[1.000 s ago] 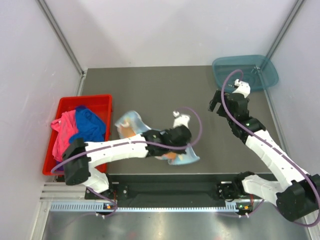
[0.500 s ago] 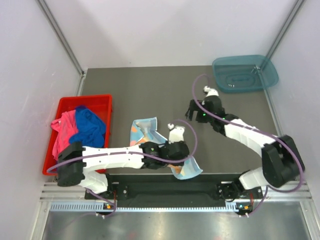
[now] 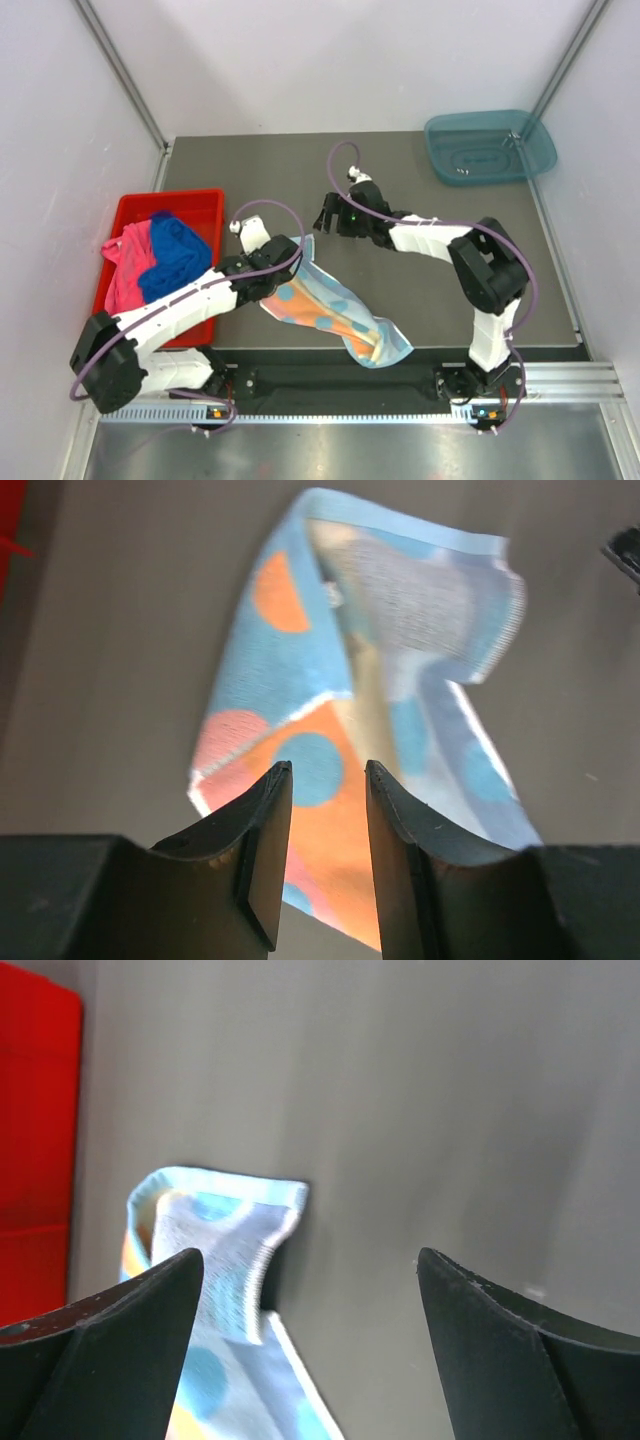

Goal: Fold and stack the towels
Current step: Move the towel to the center of the board, then flatten out the crumpled towel

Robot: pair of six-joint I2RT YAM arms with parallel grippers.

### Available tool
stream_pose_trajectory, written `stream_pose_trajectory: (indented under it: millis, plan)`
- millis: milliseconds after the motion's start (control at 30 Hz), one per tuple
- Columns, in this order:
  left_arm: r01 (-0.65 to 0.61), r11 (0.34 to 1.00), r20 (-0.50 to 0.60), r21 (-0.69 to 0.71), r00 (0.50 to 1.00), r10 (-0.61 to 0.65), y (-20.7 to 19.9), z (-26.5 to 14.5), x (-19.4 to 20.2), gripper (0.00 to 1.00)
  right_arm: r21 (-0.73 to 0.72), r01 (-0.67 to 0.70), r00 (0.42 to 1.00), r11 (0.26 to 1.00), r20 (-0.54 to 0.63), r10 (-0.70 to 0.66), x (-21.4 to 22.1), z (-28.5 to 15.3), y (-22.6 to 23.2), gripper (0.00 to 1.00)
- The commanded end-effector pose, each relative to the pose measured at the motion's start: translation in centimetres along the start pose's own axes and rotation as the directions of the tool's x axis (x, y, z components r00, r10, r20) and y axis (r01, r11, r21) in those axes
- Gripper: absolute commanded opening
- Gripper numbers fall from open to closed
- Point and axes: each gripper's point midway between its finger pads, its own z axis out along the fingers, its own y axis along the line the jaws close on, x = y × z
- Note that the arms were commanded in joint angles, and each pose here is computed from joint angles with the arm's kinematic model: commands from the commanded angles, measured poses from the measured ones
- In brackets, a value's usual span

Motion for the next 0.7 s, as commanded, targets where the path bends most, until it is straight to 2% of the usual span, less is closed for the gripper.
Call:
stream_pose_trajectory:
  millis: [0, 67, 100, 233, 367, 433, 467, 500, 667]
  plan:
    - [0.011, 0.997, 0.006, -0.077, 1.0, -0.011, 1.7, 1.5, -0.2, 0.4, -0.111, -0.074, 0.997, 0.991, -0.018, 0.072, 0.9, 1.6, 4.7, 0.86]
    - [0.001, 0.994, 0.006, -0.113, 1.0, -0.001, 2.4, 2.2, 0.0, 0.41, -0.11, -0.115, 0.993, 0.987, -0.035, 0.111, 1.9, 2.5, 4.9, 0.84]
    - [0.007, 0.993, -0.003, -0.121, 1.0, -0.007, 2.7, 2.5, 0.1, 0.41, -0.12, -0.129, 0.991, 0.984, -0.045, 0.125, 2.4, 2.8, 5.1, 0.78]
    - [0.01, 0.992, -0.014, -0.128, 1.0, -0.012, 3.1, 3.2, 0.5, 0.41, -0.11, -0.186, 0.981, 0.976, -0.068, 0.18, 4.4, 3.5, 5.0, 0.69]
    - [0.02, 0.992, -0.01, -0.122, 1.0, -0.021, 3.1, 3.5, 0.3, 0.41, -0.103, -0.225, 0.973, 0.969, -0.069, 0.219, 4.8, 4.6, 5.0, 0.64]
    - [0.016, 0.993, -0.017, -0.114, 1.0, -0.018, 2.9, 3.5, 0.3, 0.41, -0.094, -0.228, 0.973, 0.969, -0.068, 0.223, 4.8, 5.2, 4.9, 0.58]
    - [0.018, 0.994, -0.015, -0.106, 1.0, -0.02, 2.7, 3.5, 0.2, 0.41, -0.09, -0.234, 0.971, 0.968, -0.066, 0.228, 4.7, 5.4, 4.8, 0.54]
    - [0.018, 0.994, -0.015, -0.104, 1.0, -0.02, 2.6, 3.6, 0.2, 0.41, -0.085, -0.236, 0.971, 0.968, -0.062, 0.232, 4.7, 5.6, 4.7, 0.43]
    - [0.001, 0.998, -0.021, -0.067, 1.0, -0.002, 1.7, 3.4, -0.2, 0.41, -0.062, -0.252, 0.968, 0.966, -0.04, 0.25, 3.8, 5.8, 3.6, 0.11]
